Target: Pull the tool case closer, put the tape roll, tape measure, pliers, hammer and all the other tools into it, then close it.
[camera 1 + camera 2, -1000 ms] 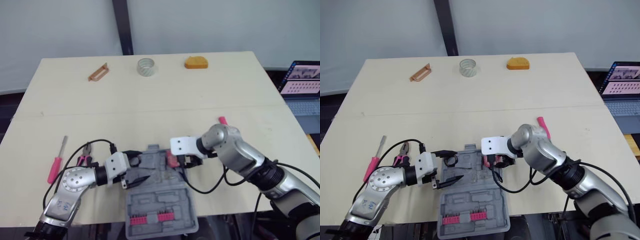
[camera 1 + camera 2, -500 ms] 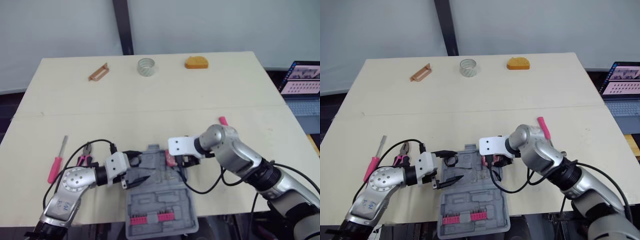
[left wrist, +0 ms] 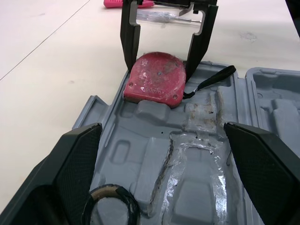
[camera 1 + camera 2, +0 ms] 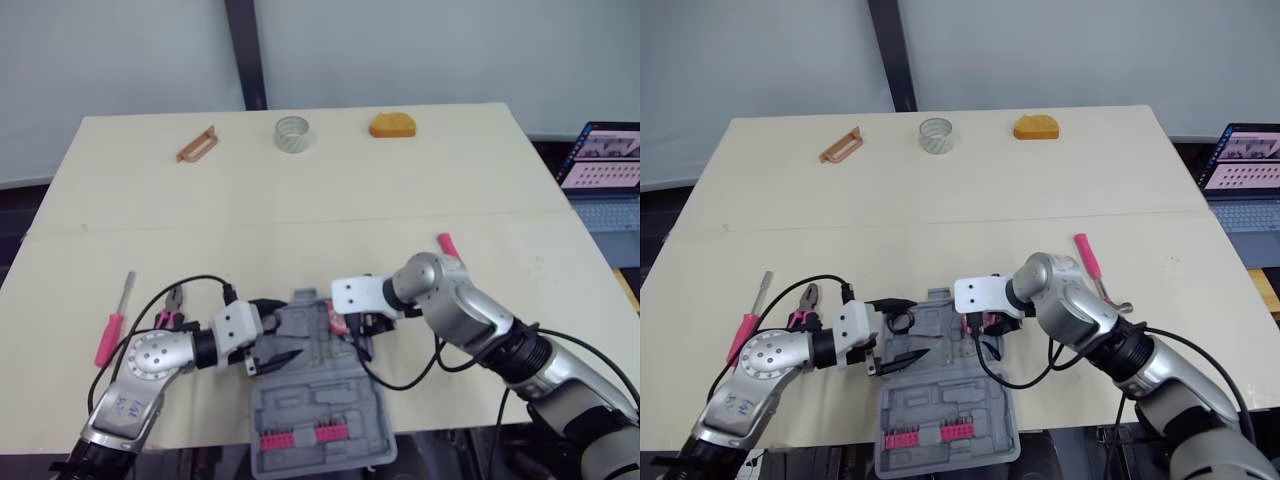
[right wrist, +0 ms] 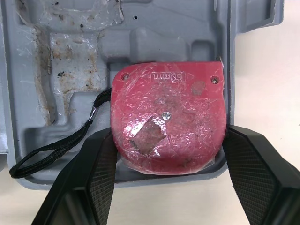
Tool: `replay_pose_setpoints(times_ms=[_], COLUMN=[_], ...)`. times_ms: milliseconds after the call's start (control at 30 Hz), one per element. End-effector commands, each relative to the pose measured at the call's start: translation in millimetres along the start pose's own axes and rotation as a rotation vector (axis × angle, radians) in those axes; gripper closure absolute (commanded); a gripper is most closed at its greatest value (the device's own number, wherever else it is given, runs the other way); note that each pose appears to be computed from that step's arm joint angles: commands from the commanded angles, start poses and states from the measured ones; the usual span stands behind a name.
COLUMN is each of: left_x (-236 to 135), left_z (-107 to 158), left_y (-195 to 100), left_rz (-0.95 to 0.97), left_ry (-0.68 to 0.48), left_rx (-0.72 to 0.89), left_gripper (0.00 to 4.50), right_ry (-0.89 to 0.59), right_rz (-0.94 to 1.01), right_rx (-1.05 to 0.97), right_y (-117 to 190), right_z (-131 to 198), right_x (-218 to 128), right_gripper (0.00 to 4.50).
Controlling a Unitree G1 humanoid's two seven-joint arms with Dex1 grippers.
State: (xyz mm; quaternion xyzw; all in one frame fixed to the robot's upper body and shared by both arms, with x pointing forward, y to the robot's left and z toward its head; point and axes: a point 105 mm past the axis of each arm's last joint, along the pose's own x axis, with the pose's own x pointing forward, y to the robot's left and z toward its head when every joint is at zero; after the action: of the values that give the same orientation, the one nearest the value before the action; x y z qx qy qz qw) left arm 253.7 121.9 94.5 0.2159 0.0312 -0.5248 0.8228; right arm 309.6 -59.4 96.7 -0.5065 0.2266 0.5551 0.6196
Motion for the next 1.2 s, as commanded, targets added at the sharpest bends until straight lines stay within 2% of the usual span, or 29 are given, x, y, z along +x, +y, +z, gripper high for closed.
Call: replay_pose_setpoints(times_ms=[33, 833, 900, 933, 967, 1200], left_x=[2, 3, 3, 3, 3, 3], left_z=[11, 5, 5, 4, 4, 1], left_y=[-1, -9, -10, -10, -9, -9], left_rz=[-0.005, -0.023, -0.024, -0.024, -0.024, -0.028], left_ry=[-0.035, -0.038, -0.039, -0.039, -0.039, -0.037], left_rx=[0.020, 0.012, 0.011, 0.011, 0.011, 0.010], left_gripper=[0.00, 0.00, 0.00, 0.00, 0.00, 0.00], right_ry=[-0.019, -0.065, -0.070, -0.072, -0.076, -0.093], right_rz=[-0.023, -0.030, -0.035, -0.034, -0.031, -0.032], right_rx=[-0.023, -0.023, -0.019, -0.017, -0.016, -0.008], right_y=[-2, -4, -5, -4, -4, -4], right_z=[5, 11, 12, 12, 13, 15], right_x=[-4, -9, -10, -10, -10, -13], right_gripper=[1.60, 1.60, 0.55, 0.22, 0.10, 0.10])
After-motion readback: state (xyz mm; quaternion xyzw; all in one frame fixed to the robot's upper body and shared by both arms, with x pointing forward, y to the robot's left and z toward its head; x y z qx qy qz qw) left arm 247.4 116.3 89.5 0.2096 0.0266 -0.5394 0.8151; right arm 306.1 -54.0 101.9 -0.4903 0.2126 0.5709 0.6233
